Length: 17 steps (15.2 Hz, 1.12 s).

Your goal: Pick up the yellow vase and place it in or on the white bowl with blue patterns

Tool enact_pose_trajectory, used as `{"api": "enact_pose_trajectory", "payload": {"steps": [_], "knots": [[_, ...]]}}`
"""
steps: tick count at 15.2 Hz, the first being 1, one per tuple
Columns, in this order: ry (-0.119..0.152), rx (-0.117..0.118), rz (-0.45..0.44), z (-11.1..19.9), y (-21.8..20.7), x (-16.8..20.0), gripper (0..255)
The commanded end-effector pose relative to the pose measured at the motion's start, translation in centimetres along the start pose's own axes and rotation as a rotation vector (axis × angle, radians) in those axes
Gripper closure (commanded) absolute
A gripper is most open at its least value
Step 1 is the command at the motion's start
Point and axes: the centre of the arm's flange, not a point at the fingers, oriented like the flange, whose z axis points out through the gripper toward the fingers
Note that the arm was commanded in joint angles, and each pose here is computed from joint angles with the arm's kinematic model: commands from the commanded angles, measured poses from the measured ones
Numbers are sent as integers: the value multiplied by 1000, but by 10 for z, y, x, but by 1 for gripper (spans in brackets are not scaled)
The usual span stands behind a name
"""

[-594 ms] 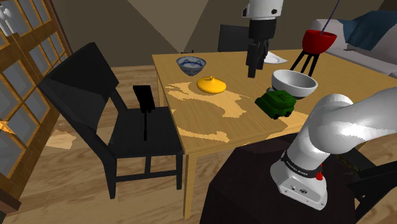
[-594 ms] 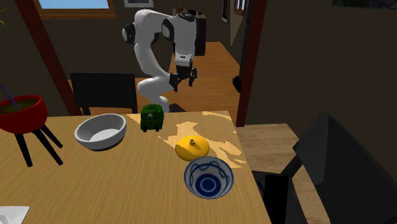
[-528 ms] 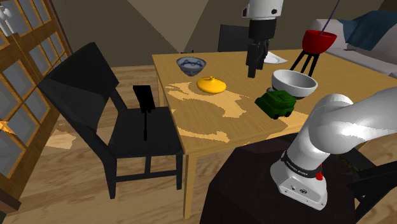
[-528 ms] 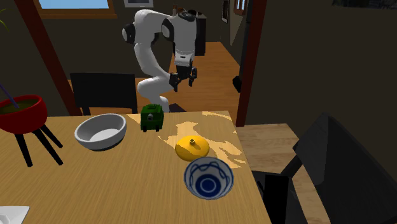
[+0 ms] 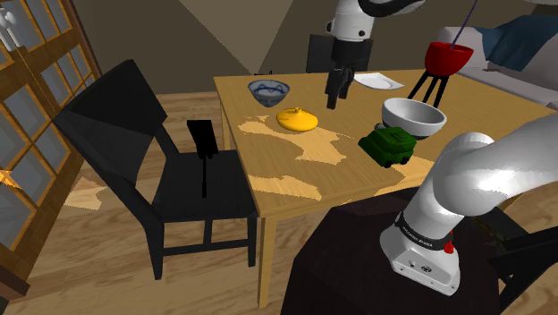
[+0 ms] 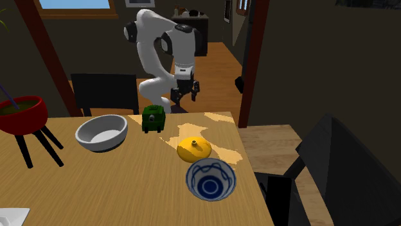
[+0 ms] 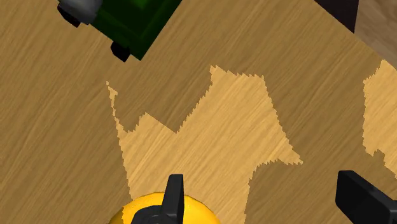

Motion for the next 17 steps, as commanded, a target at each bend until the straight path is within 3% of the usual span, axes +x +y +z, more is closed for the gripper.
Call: {"api": "enact_pose_trajectory", "payload": {"steps": [1, 11, 17], "knots": [[37, -2, -8, 10, 13, 16, 0], [205, -7, -45, 45, 79, 100, 0], [209, -7, -46, 71, 81, 107, 0]]}}
